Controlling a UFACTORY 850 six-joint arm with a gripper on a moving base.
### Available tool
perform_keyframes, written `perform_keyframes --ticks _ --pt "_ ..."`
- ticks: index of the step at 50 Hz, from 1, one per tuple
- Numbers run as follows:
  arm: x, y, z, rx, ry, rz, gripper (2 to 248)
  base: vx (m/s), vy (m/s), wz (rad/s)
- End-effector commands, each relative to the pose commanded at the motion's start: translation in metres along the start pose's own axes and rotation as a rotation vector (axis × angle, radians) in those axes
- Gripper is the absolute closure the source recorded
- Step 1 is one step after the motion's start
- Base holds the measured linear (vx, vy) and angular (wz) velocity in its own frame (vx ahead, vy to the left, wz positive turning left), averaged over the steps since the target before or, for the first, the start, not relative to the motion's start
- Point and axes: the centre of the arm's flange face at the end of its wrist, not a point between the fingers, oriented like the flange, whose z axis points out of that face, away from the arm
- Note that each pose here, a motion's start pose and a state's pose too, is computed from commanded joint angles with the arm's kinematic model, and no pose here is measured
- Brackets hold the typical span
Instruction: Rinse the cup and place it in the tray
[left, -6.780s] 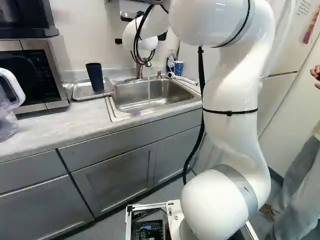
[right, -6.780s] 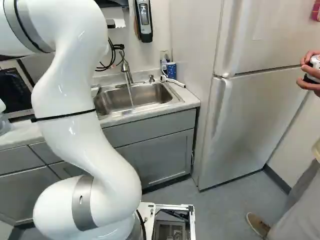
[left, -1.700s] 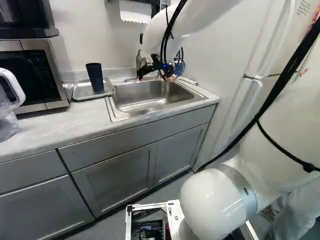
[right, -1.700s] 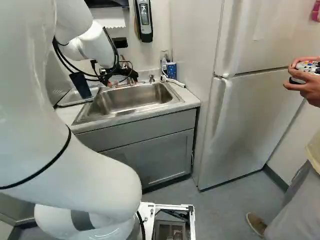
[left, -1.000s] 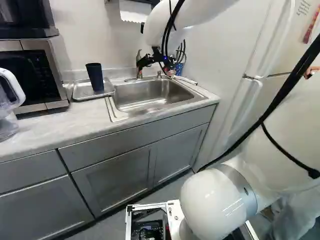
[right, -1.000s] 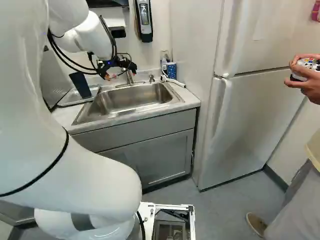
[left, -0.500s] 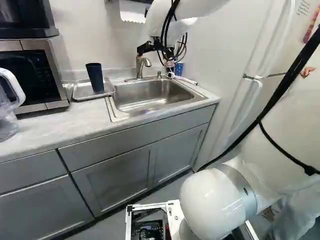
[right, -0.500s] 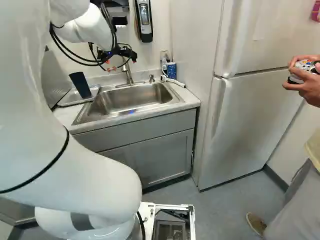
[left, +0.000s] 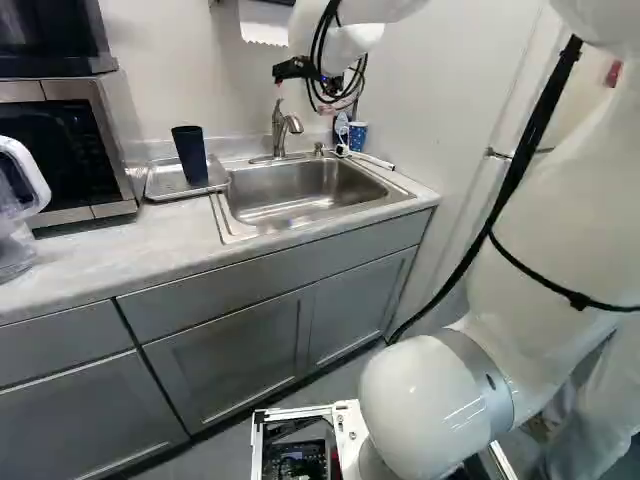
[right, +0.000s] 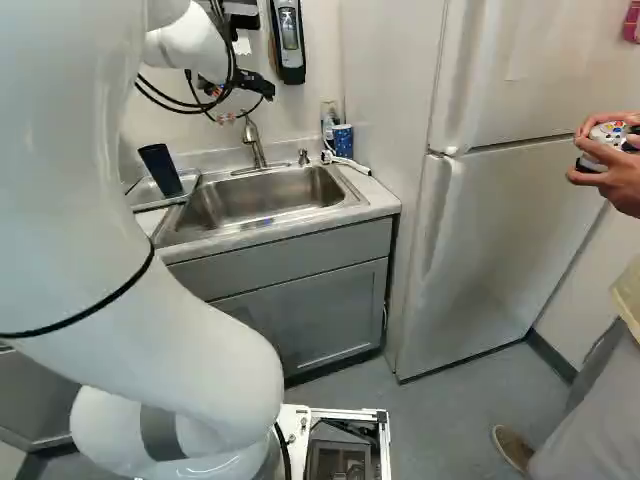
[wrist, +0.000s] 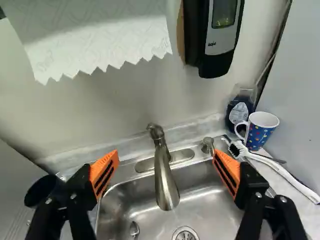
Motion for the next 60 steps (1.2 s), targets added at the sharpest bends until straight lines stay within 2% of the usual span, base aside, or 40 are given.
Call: perform_keyframes --ticks 18,60 --pt "0.011 -0.012 0.035 0.018 0.012 -0.006 3 0.000 0.000 0.000" --pt "0.023 -0.062 0.107 0.088 0.021 -0.027 3 0.000 0.000 0.000"
